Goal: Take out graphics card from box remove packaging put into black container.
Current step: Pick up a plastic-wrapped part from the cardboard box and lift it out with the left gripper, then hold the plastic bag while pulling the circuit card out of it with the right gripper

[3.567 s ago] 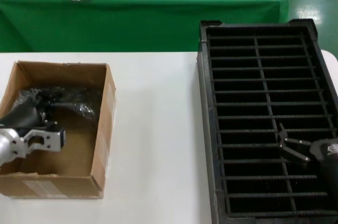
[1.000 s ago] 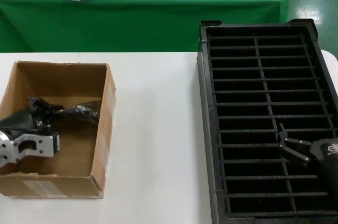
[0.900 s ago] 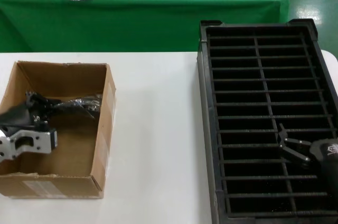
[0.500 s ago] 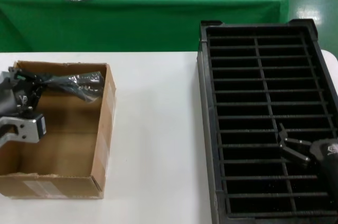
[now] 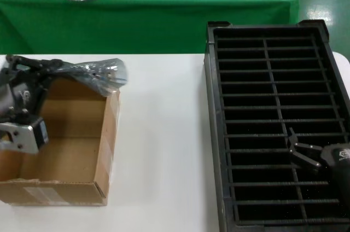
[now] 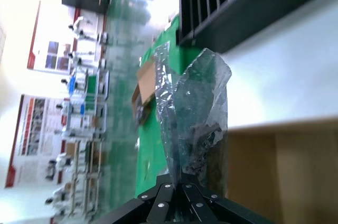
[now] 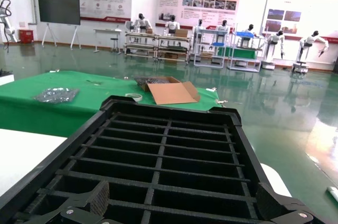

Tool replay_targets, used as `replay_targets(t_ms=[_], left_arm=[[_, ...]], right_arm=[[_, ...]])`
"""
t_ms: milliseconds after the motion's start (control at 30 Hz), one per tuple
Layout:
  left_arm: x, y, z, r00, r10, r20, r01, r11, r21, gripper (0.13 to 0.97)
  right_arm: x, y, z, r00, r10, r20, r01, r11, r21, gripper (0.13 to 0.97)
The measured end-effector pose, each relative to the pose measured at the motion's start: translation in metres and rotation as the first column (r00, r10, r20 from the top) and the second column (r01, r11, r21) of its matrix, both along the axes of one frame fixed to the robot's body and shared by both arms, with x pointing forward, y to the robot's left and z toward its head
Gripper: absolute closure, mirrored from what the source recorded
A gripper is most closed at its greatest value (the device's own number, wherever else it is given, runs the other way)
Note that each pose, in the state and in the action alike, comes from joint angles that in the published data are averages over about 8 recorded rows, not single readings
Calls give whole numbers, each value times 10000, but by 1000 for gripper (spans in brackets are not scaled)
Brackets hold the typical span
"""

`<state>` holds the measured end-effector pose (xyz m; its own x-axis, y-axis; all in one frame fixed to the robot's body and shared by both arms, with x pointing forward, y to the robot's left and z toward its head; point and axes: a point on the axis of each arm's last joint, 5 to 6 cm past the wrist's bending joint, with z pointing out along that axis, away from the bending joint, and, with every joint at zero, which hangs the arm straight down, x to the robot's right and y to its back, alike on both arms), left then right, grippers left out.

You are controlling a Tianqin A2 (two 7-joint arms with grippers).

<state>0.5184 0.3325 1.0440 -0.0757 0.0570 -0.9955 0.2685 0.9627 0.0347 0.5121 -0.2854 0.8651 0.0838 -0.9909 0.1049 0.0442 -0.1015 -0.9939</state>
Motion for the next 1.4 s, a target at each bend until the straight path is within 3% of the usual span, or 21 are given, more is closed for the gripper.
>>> replay_targets(t_ms=[167, 333, 667, 800, 967, 1100, 1233, 1400], left_arm=[[-121, -167, -55, 9953, -842, -478, 826, 9960, -339, 957], [-195, -336, -149, 9807, -1668, -1020, 1598, 9845, -728, 957], [-211, -513, -331, 9574, -2430, -1560, 2211, 9644, -1451, 957], [-223, -550, -366, 9508, -2609, -1673, 2317, 9569, -1753, 957], [-225, -554, -370, 9500, -2629, -1686, 2328, 9559, -1790, 957], [-225, -554, -369, 9501, -2626, -1685, 2326, 9560, -1787, 957], [-225, -554, -369, 9501, -2626, -1685, 2325, 9560, -1786, 957], [-225, -554, -369, 9501, -2625, -1685, 2325, 9561, -1785, 957]], right_arm=[[0, 0, 0, 10000, 0, 0, 0, 10000, 0, 130], [0, 0, 0, 10000, 0, 0, 0, 10000, 0, 130], [0, 0, 0, 10000, 0, 0, 0, 10000, 0, 130], [3, -1, 5, 10000, 25, 15, -25, 10000, -21, 130], [26, 26, 55, 9994, 286, 209, -281, 9993, -252, 130], [54, 142, 130, 9937, 1004, 500, -972, 9932, -633, 130], [79, 332, 218, 9750, 2081, 779, -1995, 9742, -1057, 130], [98, 541, 336, 9347, 3401, 1033, -3212, 9326, -1643, 130]])
